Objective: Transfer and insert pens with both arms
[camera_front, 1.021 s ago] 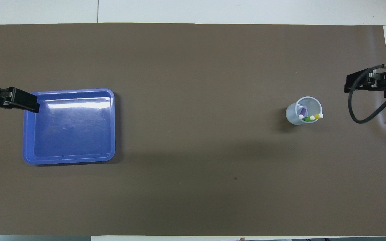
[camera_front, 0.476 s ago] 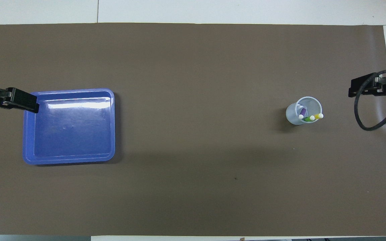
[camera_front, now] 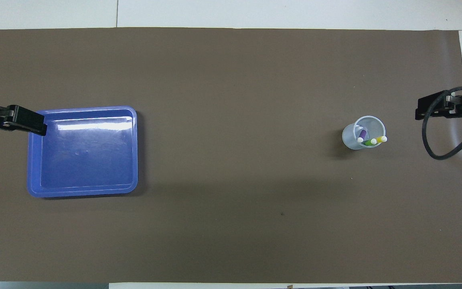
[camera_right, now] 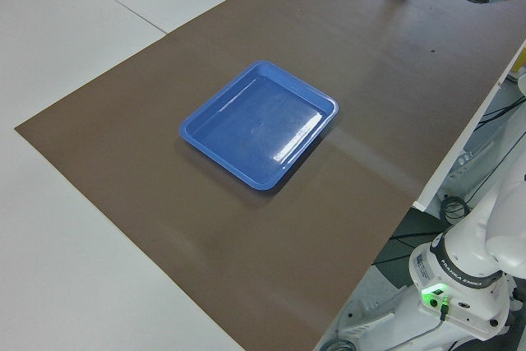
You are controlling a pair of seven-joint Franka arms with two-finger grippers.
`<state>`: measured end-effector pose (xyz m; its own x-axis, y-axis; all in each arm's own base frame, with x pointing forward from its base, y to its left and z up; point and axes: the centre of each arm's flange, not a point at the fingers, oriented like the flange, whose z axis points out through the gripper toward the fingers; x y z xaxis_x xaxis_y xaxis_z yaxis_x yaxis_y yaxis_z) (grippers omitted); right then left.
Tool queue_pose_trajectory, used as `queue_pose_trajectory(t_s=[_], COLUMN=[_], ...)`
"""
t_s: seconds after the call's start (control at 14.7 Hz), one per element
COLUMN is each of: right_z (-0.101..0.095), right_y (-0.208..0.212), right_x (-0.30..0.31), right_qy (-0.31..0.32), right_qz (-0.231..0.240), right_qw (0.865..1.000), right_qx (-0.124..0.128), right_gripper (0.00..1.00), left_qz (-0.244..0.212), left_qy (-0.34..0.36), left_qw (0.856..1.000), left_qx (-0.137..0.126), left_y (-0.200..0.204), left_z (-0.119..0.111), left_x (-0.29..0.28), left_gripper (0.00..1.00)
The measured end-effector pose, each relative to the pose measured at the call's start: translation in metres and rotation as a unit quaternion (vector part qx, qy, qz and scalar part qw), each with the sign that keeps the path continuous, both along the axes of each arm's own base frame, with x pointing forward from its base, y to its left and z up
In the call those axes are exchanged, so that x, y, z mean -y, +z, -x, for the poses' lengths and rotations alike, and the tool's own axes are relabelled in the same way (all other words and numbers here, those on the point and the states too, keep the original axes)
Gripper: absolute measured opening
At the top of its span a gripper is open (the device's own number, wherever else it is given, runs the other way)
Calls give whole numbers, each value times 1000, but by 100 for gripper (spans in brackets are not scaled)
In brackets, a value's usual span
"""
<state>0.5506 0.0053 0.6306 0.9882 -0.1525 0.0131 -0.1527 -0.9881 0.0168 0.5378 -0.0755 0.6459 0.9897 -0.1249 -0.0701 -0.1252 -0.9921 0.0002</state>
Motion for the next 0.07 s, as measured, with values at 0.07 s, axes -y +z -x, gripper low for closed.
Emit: queue_pose_trajectory(t_s=[0.07], right_z=[0], right_y=[0], right_x=[-1], right_qy=[1], right_qz=[0], right_qw=[1000], right_qx=[0], right_gripper=[100], left_qz=[0], left_qy=[0], left_qw=[1000], left_qx=[0], left_y=[0], left_z=[0], left_x=[0], left_gripper=[100])
